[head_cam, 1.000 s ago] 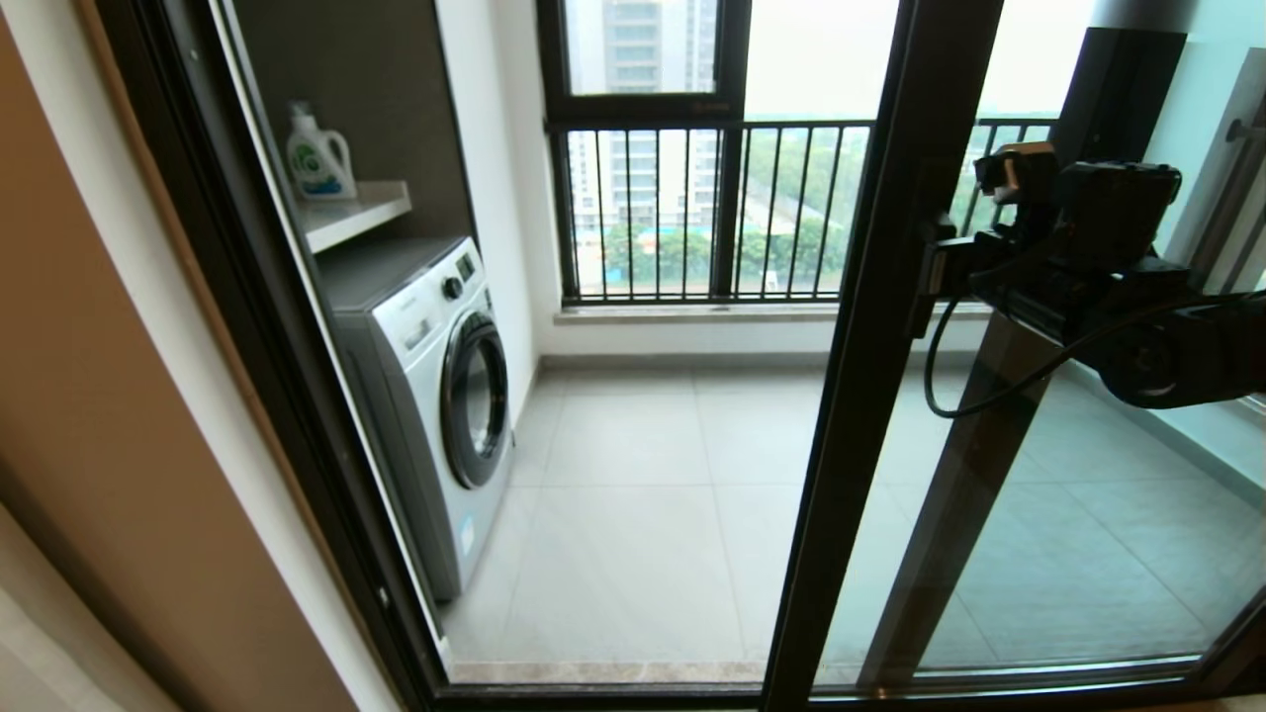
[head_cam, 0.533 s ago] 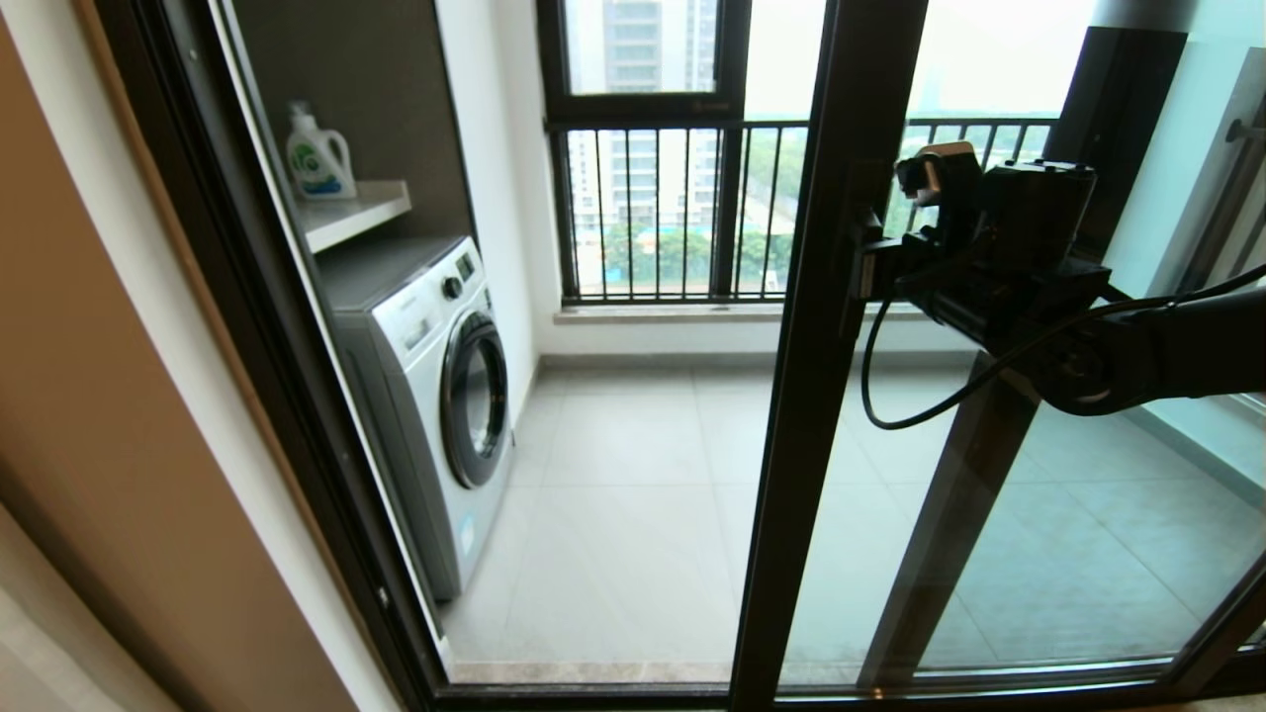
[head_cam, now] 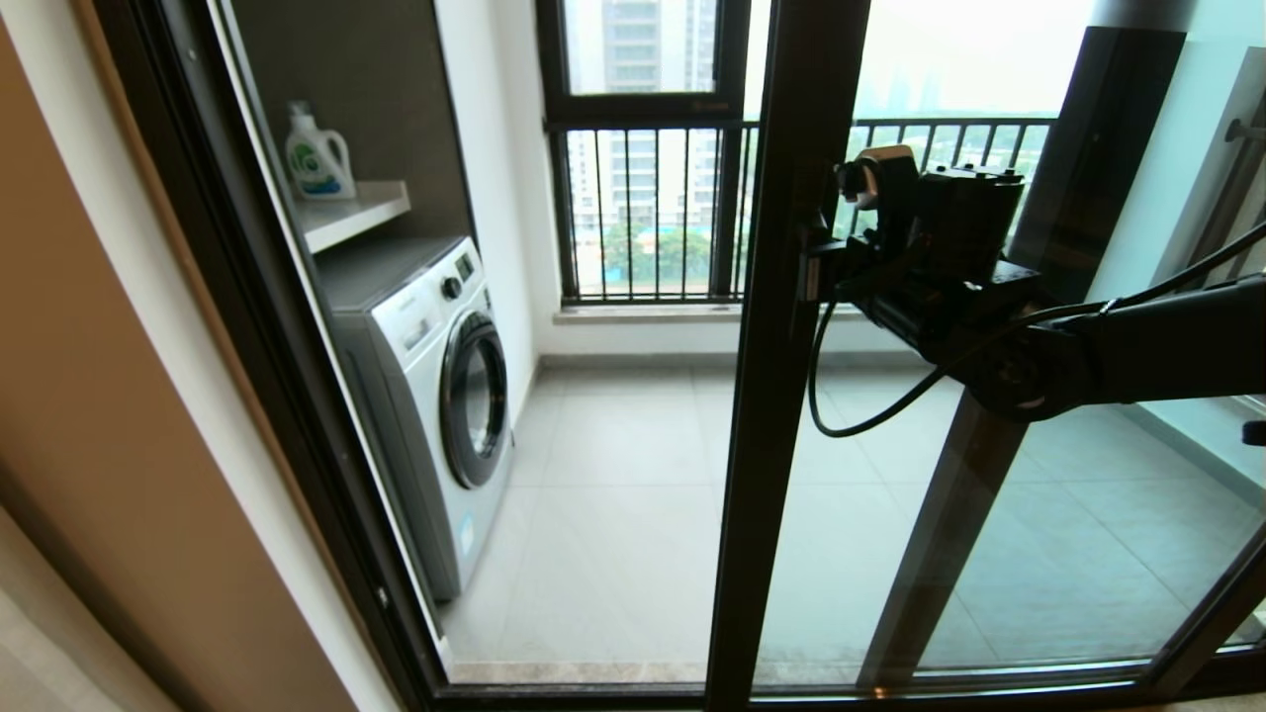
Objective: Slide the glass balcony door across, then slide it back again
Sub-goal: Close the slid door
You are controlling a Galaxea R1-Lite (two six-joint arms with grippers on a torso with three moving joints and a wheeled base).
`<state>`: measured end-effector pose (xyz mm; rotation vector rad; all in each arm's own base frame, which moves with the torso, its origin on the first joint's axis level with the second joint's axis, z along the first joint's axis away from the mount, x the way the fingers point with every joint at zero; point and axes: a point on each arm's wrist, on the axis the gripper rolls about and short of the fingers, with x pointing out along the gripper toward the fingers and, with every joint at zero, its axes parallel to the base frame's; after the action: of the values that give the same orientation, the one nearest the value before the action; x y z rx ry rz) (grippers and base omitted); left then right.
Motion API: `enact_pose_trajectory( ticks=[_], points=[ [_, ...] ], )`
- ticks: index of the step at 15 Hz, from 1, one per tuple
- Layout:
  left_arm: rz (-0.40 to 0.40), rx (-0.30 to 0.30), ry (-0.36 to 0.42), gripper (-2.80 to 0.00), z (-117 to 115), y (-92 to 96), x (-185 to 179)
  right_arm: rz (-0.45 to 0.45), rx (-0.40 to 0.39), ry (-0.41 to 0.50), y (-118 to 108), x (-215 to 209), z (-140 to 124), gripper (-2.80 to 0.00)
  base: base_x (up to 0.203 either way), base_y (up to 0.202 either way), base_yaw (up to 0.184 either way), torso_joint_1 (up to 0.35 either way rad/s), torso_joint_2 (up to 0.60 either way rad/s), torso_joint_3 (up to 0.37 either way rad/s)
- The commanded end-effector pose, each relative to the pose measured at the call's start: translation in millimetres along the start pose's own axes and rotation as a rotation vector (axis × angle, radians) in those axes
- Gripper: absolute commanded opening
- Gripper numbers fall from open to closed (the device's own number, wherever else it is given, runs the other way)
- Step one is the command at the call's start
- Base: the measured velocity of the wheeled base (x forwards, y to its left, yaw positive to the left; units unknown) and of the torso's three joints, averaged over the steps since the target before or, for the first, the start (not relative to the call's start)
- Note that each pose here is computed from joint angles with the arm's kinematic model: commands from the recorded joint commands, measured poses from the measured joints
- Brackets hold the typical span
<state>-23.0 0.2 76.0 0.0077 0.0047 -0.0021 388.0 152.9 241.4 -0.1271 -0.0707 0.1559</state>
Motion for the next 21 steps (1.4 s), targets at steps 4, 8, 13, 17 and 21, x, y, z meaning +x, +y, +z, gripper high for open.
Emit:
enact_pose_trajectory(
  ticks=[4, 8, 13, 17, 21],
  points=[
    [-0.001, 0.0, 0.001, -2.8, 0, 0.0, 0, 0.056, -0.002, 0.011, 31, 4, -9, -2.8, 0.0, 0.0, 0.0, 0.0, 0.0, 0.0],
    [0.001, 0.0, 0.001, -2.8, 0, 0.0, 0, 0.076, -0.001, 0.006, 47, 5, -9, -2.8, 0.0, 0.0, 0.0, 0.0, 0.0, 0.0],
    [0.002, 0.0, 0.001, -2.8, 0, 0.0, 0, 0.109, 0.004, -0.004, 71, 7, -10, -2.8, 0.0, 0.0, 0.0, 0.0, 0.0, 0.0],
    [0.001, 0.0, 0.001, -2.8, 0, 0.0, 0, 0.139, 0.01, -0.019, 94, 10, -10, -2.8, 0.0, 0.0, 0.0, 0.0, 0.0, 0.0],
    [0.001, 0.0, 0.001, -2.8, 0, 0.0, 0, 0.169, 0.013, -0.031, 111, 8, -8, -2.8, 0.0, 0.0, 0.0, 0.0, 0.0, 0.0]
  ],
)
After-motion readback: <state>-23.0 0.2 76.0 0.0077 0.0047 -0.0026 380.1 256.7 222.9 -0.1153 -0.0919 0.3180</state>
